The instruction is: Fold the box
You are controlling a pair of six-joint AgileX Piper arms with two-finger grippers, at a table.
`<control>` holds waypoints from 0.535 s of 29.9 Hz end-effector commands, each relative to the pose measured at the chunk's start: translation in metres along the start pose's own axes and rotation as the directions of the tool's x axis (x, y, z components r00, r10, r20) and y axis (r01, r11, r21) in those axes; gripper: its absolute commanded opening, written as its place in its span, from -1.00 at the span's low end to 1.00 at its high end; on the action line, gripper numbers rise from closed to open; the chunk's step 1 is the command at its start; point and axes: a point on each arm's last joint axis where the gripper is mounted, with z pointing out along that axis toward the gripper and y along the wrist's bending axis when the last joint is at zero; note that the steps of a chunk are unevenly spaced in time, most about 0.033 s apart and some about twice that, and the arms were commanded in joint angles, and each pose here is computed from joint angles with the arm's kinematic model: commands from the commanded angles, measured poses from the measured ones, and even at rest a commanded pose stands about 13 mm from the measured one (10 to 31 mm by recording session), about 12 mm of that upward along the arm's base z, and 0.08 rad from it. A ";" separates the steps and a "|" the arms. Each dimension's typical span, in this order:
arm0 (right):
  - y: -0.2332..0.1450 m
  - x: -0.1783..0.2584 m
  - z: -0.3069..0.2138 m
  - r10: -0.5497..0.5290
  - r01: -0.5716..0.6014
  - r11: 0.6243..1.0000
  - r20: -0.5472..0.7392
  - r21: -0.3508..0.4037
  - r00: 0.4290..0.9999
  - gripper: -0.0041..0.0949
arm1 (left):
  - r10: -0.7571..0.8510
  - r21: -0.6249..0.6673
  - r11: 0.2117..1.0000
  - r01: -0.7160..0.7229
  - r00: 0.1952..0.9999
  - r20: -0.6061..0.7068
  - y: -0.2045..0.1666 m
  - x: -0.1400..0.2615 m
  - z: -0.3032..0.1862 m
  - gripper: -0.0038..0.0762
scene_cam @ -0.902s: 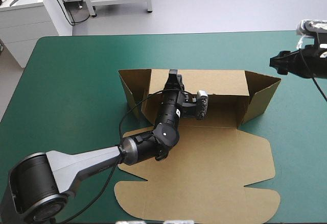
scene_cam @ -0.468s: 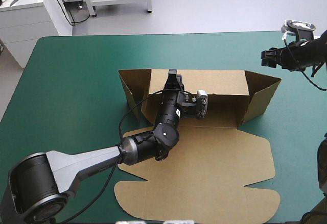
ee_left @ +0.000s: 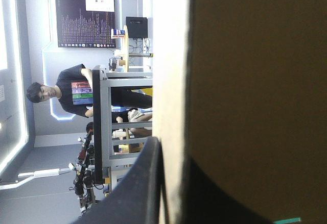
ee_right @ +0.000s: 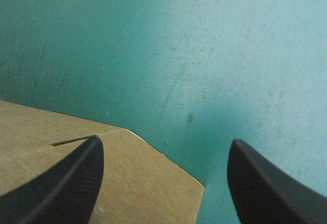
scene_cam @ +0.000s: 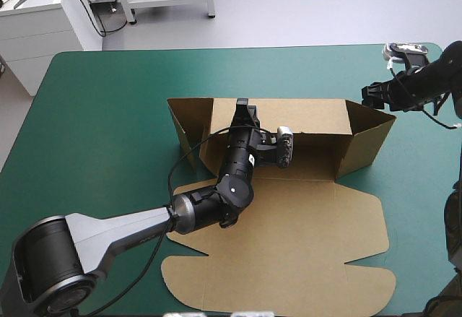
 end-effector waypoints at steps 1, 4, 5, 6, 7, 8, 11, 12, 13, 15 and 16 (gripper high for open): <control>0.014 -0.001 -0.035 -0.066 0.067 0.998 0.065 -0.006 0.996 0.34 | -0.076 -0.008 0.997 0.076 0.997 0.010 0.013 -0.001 -0.010 -0.92; 0.017 0.008 -0.037 -0.097 0.097 0.995 0.035 -0.013 0.995 0.34 | -0.076 -0.008 0.997 0.076 0.997 0.010 0.013 -0.001 -0.010 -0.92; 0.018 0.011 -0.038 -0.098 0.098 0.995 0.037 -0.011 0.995 0.34 | -0.076 -0.008 0.997 0.076 0.997 0.010 0.013 -0.001 -0.010 -0.92; 0.018 0.014 -0.038 -0.098 0.098 0.995 0.041 -0.007 0.994 0.34 | -0.078 -0.007 0.997 0.078 0.997 0.008 0.013 -0.001 -0.010 -0.92; 0.019 0.018 -0.037 -0.098 0.098 0.995 0.042 -0.005 0.994 0.34 | -0.079 -0.007 0.997 0.079 0.997 0.006 0.013 -0.001 -0.010 -0.92; 0.019 0.023 -0.037 -0.105 0.106 0.994 0.041 -0.005 0.994 0.34 | -0.082 -0.004 0.997 0.082 0.997 0.004 0.013 0.000 -0.010 -0.92; 0.021 0.037 -0.036 -0.115 0.115 0.993 0.039 -0.001 0.993 0.34 | -0.093 0.005 0.996 0.093 0.996 -0.001 0.012 0.000 -0.010 -0.92; 0.021 0.042 -0.034 -0.112 0.112 0.994 0.039 0.002 0.993 0.34 | -0.097 0.009 0.995 0.097 0.995 -0.002 0.012 0.000 -0.010 -0.92; 0.021 0.046 -0.033 -0.107 0.106 0.994 0.044 0.007 0.993 0.34 | -0.100 0.012 0.995 0.100 0.995 -0.002 0.011 0.000 -0.010 -0.92; 0.022 0.054 -0.030 -0.094 0.094 0.996 0.055 0.006 0.994 0.34 | -0.103 0.015 0.995 0.103 0.995 -0.003 0.011 0.000 -0.010 -0.92; 0.023 0.058 -0.029 -0.095 0.095 0.995 0.051 0.004 0.994 0.34 | -0.103 0.015 0.995 0.103 0.995 -0.003 0.011 0.000 -0.010 -0.92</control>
